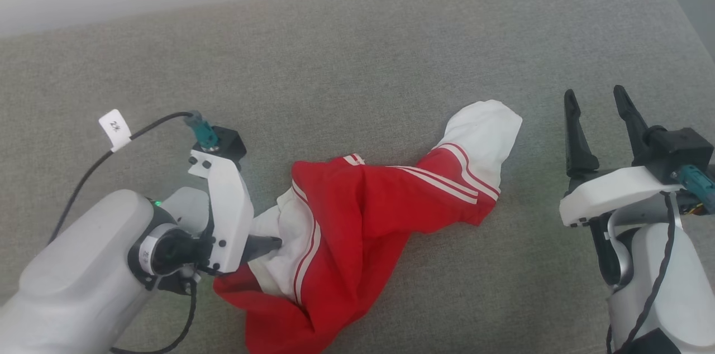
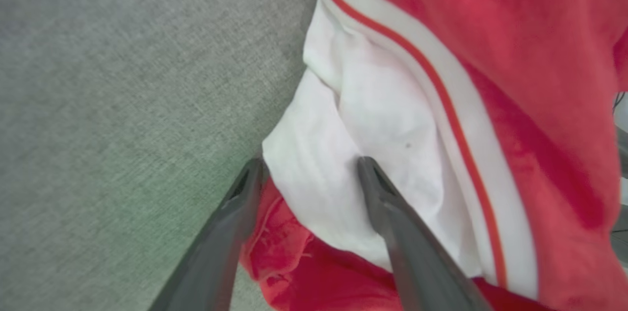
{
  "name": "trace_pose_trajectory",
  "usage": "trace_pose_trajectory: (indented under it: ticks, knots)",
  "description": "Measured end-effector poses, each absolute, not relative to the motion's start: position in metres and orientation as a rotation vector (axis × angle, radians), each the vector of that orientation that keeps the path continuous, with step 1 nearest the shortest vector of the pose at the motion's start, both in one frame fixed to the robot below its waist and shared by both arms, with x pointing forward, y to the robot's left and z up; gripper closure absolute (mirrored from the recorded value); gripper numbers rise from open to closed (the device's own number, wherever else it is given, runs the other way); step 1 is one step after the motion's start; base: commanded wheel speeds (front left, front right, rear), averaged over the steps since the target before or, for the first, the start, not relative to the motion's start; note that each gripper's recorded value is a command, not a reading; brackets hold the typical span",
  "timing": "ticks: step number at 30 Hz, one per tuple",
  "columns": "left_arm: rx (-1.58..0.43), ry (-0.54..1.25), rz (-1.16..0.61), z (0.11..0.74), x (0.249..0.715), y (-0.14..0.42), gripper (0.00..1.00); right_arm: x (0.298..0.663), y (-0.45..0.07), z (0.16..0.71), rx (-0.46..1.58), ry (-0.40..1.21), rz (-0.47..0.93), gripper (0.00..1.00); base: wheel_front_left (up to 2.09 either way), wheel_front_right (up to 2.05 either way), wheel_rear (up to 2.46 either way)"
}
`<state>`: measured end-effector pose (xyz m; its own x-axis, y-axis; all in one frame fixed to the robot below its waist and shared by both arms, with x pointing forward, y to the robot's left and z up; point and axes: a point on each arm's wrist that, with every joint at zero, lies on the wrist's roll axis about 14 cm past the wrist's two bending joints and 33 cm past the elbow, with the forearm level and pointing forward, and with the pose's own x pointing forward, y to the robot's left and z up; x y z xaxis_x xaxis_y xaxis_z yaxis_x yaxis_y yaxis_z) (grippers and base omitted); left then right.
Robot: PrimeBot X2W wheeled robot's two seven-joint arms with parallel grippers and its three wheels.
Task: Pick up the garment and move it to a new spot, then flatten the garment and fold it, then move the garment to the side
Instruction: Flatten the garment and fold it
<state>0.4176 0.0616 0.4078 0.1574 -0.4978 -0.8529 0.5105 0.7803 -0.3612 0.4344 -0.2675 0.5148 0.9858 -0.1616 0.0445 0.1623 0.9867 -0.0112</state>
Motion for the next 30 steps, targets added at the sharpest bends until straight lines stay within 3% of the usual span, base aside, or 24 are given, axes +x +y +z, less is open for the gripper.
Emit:
trace_pose_trajectory:
  ticks: [1,2,3,16,30]
  knots:
    - [0.008,1.217,-0.722,0.407,0.418,0.061,0.55,0.435,-0.267,0.514,-0.015,-0.042,-0.162,0.00,0.00,0.00,0.00]
    - [-0.002,1.223,-0.717,0.405,0.418,0.061,0.93,0.435,-0.267,0.515,-0.015,-0.043,-0.163,0.00,0.00,0.00,0.00]
    - [-0.006,1.228,-0.714,0.404,0.417,0.061,1.00,0.436,-0.268,0.515,-0.015,-0.044,-0.163,0.00,0.00,0.00,0.00]
    - [-0.047,1.120,-0.687,0.433,0.438,0.072,1.00,0.438,-0.266,0.517,-0.017,-0.051,-0.162,0.00,0.00,0.00,0.00]
    - [-0.091,0.843,-0.418,0.500,0.470,0.159,1.00,0.436,-0.253,0.525,-0.023,-0.063,-0.131,0.00,0.00,0.00,0.00]
